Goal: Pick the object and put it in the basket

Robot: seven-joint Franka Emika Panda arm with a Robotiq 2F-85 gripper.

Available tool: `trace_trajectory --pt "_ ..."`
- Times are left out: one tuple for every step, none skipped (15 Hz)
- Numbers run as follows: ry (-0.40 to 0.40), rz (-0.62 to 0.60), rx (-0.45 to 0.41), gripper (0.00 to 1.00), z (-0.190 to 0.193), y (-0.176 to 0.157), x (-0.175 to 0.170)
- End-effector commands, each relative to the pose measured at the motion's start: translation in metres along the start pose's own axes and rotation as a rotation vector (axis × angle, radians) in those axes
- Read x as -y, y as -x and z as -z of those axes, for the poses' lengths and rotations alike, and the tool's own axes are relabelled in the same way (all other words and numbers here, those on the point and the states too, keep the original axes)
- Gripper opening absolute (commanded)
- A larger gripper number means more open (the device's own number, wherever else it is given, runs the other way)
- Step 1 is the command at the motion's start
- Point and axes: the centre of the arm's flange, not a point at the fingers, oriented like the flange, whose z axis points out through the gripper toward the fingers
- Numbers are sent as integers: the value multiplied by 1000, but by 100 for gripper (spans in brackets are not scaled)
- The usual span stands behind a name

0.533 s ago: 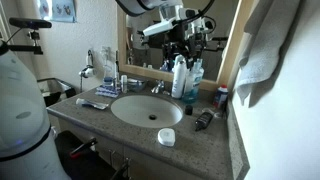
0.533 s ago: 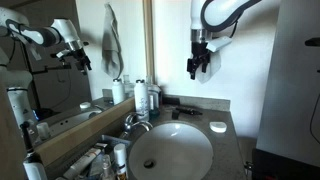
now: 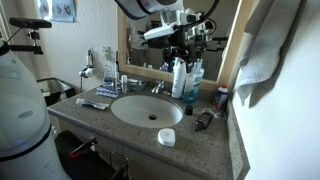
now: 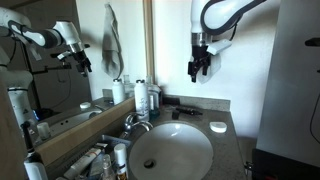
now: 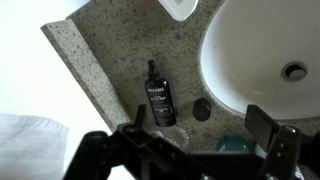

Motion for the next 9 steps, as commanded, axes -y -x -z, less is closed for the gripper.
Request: trace_trajectory --pt "-56 -33 71 100 -50 17 -8" --pt "-75 -48 88 100 -65 27 -12" --pt "-84 -63 100 100 -78 35 -16" --pt "-105 -80 114 100 -94 44 -21" --pt "-115 -100 134 100 -107 51 -25" --pt "-126 -117 157 100 -121 58 -28" --pt "-131 -132 171 100 -133 63 -31" --pt "-135 -144 178 100 -146 68 -35" --pt "-140 -157 185 100 -157 70 -39"
